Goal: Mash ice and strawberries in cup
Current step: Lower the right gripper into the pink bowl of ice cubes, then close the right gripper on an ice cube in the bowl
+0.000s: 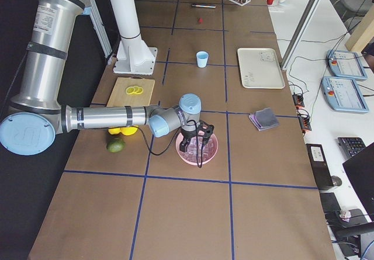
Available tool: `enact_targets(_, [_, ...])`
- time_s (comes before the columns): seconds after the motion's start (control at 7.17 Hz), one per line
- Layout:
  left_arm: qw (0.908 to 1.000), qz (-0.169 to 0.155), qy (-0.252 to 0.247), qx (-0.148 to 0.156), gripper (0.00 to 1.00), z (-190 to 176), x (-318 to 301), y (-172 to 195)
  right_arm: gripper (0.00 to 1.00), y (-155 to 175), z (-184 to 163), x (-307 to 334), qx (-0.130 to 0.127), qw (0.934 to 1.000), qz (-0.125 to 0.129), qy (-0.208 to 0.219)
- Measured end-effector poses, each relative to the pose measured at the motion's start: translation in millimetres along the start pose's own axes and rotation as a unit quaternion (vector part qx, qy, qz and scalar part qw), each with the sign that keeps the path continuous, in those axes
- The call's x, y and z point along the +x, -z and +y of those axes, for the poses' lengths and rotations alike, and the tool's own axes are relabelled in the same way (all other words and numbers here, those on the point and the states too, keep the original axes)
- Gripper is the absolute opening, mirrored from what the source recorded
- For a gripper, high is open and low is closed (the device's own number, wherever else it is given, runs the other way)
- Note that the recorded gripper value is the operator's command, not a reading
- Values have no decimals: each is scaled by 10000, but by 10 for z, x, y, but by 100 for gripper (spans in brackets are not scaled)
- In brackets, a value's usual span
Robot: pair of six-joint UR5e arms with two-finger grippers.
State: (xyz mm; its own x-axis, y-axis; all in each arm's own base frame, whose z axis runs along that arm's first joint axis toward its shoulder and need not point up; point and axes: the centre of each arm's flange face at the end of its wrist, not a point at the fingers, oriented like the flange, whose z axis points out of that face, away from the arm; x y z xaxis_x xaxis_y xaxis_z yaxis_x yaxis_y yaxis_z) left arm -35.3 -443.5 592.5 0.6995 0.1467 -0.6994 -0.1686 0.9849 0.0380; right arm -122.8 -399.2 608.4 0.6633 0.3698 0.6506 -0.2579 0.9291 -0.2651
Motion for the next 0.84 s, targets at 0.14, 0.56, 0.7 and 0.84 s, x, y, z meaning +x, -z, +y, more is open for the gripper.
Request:
enact_targets(0.14, [10000,0,0,0,100,0,0,0,87,-48,-37,-44,-18,10000,10,11])
enact_targets(0.56, [10000,-1,-3,3,100,0,3,3,60,-60,-98,-176,-3,10000,-43,28])
enact_targets(0.7, [10000,-1,-8,8,100,-1,7,7,57,-59,-102,-188,-1,10000,-47,3])
enact_targets(0.84, [10000,-2,-9,11,100,-1,11,11,57,-59,-104,-195,0,10000,-49,-35])
